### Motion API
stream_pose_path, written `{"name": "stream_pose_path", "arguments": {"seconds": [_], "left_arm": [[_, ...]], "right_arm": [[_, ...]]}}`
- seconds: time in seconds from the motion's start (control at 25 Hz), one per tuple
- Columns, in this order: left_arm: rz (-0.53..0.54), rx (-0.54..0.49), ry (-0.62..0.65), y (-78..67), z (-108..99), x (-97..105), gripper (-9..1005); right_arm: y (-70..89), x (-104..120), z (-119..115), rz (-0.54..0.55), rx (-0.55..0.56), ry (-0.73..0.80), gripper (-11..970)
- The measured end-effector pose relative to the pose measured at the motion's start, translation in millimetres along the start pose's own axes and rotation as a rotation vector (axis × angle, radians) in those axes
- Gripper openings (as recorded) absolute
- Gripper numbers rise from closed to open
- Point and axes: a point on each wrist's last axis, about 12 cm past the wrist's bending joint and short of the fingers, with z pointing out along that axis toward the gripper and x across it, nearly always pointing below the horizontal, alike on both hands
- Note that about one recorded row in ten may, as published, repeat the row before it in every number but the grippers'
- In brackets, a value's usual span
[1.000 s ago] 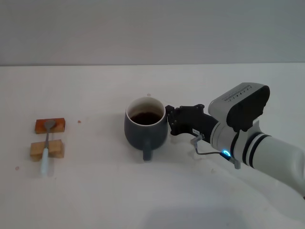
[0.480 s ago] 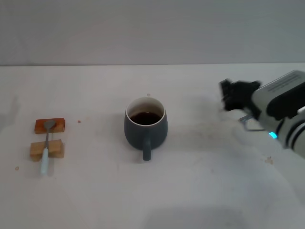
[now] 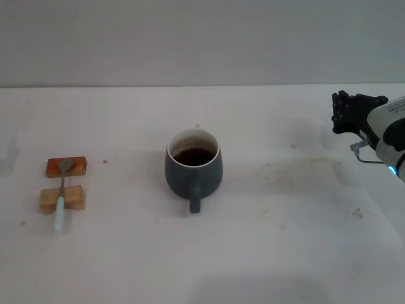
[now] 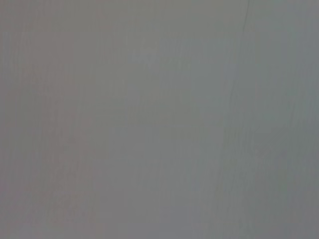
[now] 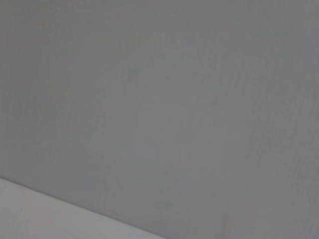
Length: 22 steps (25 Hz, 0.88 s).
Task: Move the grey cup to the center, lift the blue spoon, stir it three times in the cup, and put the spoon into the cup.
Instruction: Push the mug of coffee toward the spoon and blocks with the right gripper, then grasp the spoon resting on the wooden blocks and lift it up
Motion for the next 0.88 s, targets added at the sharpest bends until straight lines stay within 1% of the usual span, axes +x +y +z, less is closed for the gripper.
{"name": "stream_pose_path", "arguments": {"seconds": [0.2, 0.24, 0.28, 0.32, 0.36, 0.4, 0.44, 0.52, 0.68, 0.72, 0.88], "left_arm": [[0.012, -0.006, 0.015, -0.1, 3, 1, 678], [0.075, -0.041, 0.062, -0.3, 16, -1, 678], [0.075, -0.041, 0.062, -0.3, 16, -1, 678], [0.108, -0.059, 0.074, -0.4, 28, -8, 678], [0.108, -0.059, 0.074, -0.4, 28, -8, 678], [0.139, -0.079, 0.084, 0.5, 37, -14, 678], [0.139, -0.079, 0.084, 0.5, 37, -14, 678], [0.187, -0.101, 0.100, -1.1, 51, -22, 678], [0.227, -0.126, 0.119, -0.8, 58, -26, 678], [0.261, -0.148, 0.139, -0.4, 64, -28, 678], [0.295, -0.168, 0.153, 1.4, 66, -30, 678]], "right_arm": [[-7.2, -2, 0, -0.005, 0.036, -0.006, 68], [-8.2, -2, 0, -0.007, 0.041, -0.007, 68], [-9.0, -2, 0, -0.007, 0.046, -0.007, 68], [-10.0, -2, 0, -0.004, 0.052, -0.007, 68], [-10.0, -2, 0, -0.004, 0.052, -0.007, 68], [-10.4, -2, 0, -0.002, 0.055, -0.006, 68], [-11.1, -1, 0, 0.000, 0.057, -0.005, 68], [-14.2, -1, -1, 0.004, 0.068, 0.000, 68], [-15.7, -1, 0, 0.006, 0.072, 0.001, 69], [-16.6, -2, 0, 0.007, 0.075, 0.000, 69], [-17.7, -3, 1, 0.008, 0.079, -0.002, 69]]}}
